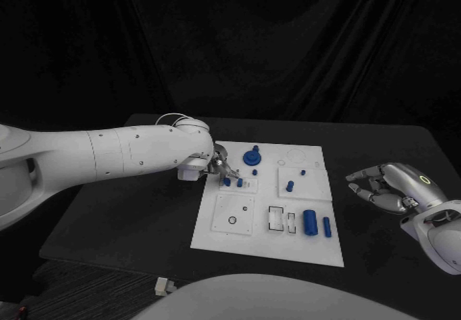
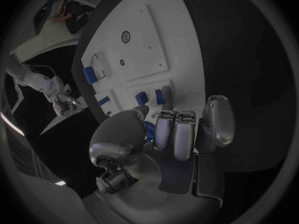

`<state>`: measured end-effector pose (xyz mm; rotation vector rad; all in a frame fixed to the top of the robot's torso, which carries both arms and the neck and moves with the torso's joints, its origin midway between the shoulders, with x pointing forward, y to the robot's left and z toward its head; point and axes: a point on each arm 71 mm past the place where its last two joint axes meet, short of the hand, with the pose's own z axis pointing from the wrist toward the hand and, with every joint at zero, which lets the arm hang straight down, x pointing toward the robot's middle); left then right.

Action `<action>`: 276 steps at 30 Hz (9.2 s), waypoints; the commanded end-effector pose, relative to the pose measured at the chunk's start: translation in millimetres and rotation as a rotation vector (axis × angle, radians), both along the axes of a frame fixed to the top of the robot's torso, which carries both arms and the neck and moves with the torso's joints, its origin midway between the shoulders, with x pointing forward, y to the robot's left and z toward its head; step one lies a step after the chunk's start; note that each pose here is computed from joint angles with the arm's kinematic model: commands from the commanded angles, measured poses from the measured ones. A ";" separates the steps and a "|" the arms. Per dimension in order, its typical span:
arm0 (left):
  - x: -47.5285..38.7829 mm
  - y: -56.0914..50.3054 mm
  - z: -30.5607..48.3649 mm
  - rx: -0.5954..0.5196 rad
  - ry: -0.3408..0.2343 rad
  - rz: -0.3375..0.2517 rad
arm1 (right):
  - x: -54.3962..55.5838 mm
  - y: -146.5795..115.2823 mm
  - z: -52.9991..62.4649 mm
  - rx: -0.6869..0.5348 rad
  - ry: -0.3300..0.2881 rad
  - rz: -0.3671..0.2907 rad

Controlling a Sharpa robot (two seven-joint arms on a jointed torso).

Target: Assemble the parts on the task board

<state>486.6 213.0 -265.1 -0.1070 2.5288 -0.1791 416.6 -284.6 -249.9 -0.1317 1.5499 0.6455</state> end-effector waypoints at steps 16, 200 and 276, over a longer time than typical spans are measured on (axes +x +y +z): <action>-2.3 -0.9 -0.8 -0.042 -0.012 -0.009 | 0.6 -1.5 -2.4 -0.008 0.015 -0.019; 24.0 -51.7 12.1 -0.097 -0.757 -0.932 | -12.9 -7.1 20.4 0.035 -0.051 -0.002; 3.5 3.2 27.9 -0.092 -0.839 -0.850 | -13.2 -11.5 11.5 0.017 -0.014 -0.022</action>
